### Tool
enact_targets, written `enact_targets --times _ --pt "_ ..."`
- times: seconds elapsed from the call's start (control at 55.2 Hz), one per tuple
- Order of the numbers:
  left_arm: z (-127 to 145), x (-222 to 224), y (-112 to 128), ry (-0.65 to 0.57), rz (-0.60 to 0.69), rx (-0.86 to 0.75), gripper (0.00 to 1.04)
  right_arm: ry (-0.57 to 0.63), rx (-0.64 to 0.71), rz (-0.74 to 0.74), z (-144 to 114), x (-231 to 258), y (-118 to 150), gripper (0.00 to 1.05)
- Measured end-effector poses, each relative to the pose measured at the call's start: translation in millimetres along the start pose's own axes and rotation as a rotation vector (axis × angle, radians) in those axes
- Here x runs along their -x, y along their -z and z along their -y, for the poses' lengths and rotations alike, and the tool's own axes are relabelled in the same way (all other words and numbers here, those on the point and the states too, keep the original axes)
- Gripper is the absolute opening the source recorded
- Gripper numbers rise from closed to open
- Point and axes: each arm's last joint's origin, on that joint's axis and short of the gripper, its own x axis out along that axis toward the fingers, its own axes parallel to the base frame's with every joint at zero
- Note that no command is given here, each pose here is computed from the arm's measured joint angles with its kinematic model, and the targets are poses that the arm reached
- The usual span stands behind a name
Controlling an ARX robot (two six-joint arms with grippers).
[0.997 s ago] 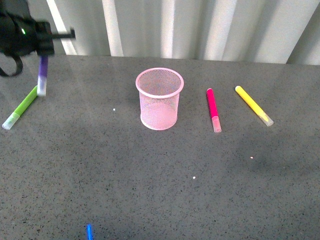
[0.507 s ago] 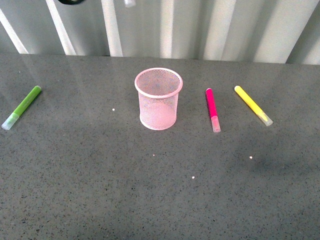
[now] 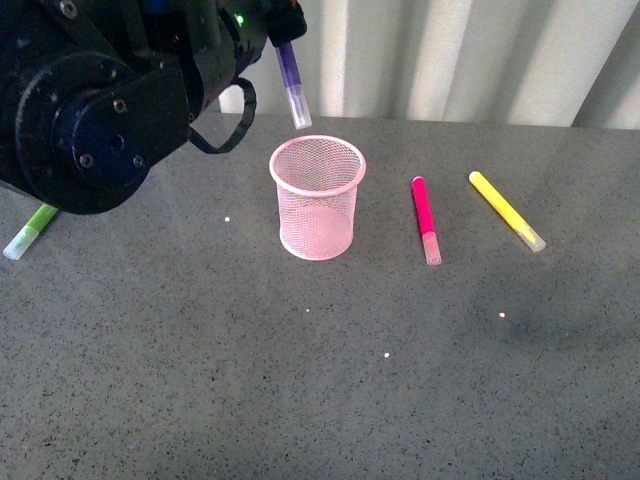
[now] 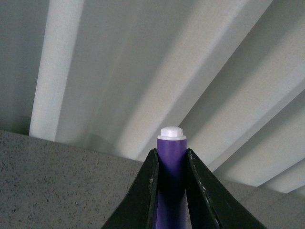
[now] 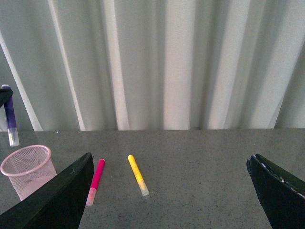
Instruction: Insert purple and pink pens into pink cup
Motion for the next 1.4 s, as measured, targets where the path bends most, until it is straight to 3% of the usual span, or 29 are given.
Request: enact_targets --times 0.326,0.562,0.797,0.852,1.033,1.214,1.395 --pt "-6 0 27 -0.016 -0.037 0.013 0.13 0.000 0.000 0.000 0 0 0 0.98" --pt "-2 2 34 -0.009 -0.045 0.028 0.13 0.000 0.000 0.000 0 0 0 0.98" --pt "-1 3 37 -0.005 -0.053 0.030 0.58 0.000 0.000 0.000 0 0 0 0.98" --pt "0 3 37 -0.004 -0.054 0.030 0.72 0.000 0.000 0.000 0 0 0 0.98" --pt "-3 8 38 0.008 -0.088 0.021 1.00 0.000 0.000 0.000 0 0 0 0.98" --pt "-1 21 14 0.112 -0.154 0.015 0.98 0.000 0.000 0.000 0 0 0 0.98" --pt "-12 59 -44 0.279 -0.179 0.011 0.98 0.000 0.000 0.000 0 0 0 0.98"
